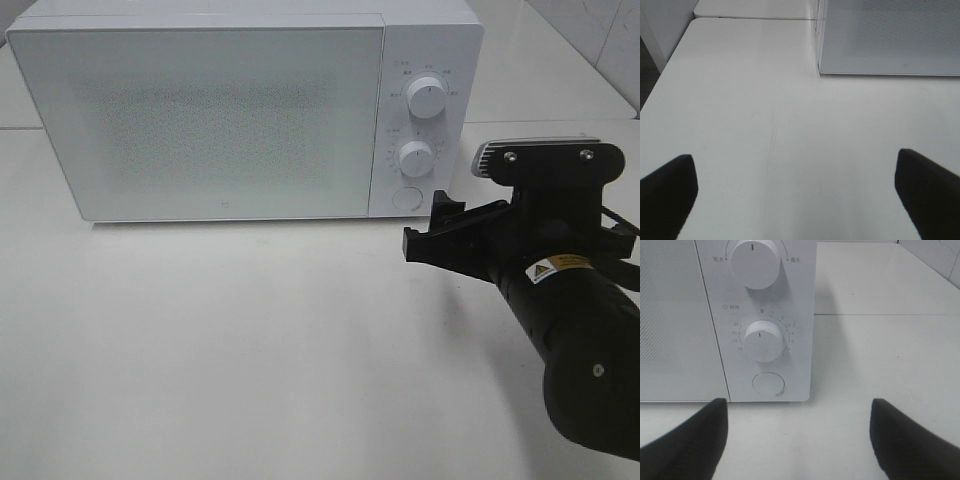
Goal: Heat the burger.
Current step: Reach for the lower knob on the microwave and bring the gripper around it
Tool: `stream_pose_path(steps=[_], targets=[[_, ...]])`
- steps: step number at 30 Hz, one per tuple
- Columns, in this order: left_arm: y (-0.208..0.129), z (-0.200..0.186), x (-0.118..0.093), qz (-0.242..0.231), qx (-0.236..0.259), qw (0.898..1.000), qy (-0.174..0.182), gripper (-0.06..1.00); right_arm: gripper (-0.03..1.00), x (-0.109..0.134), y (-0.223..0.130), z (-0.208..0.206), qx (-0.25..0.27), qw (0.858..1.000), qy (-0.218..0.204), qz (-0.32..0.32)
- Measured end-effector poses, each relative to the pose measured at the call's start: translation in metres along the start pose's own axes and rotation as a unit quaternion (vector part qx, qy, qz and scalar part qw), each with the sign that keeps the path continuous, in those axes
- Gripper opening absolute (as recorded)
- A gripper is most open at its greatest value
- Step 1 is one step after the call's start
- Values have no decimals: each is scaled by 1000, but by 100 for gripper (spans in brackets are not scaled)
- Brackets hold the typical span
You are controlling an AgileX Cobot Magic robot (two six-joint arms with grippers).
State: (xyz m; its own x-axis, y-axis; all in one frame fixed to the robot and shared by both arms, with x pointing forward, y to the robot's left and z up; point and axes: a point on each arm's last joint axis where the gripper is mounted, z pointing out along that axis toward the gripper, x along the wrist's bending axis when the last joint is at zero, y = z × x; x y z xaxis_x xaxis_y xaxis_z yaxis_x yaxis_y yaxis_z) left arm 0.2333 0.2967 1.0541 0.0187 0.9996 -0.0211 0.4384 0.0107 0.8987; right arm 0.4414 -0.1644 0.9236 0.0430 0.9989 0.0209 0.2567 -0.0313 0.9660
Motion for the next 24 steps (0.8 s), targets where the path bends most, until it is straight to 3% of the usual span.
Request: stream_pose_path(steps=[12, 24], targets=[[0, 0, 0, 0, 0, 1000, 0, 99, 76, 15, -5, 13, -1, 1000, 6, -15], [0, 0, 0, 0, 0, 1000, 0, 99, 75, 25, -3, 53, -21, 999, 14, -30]])
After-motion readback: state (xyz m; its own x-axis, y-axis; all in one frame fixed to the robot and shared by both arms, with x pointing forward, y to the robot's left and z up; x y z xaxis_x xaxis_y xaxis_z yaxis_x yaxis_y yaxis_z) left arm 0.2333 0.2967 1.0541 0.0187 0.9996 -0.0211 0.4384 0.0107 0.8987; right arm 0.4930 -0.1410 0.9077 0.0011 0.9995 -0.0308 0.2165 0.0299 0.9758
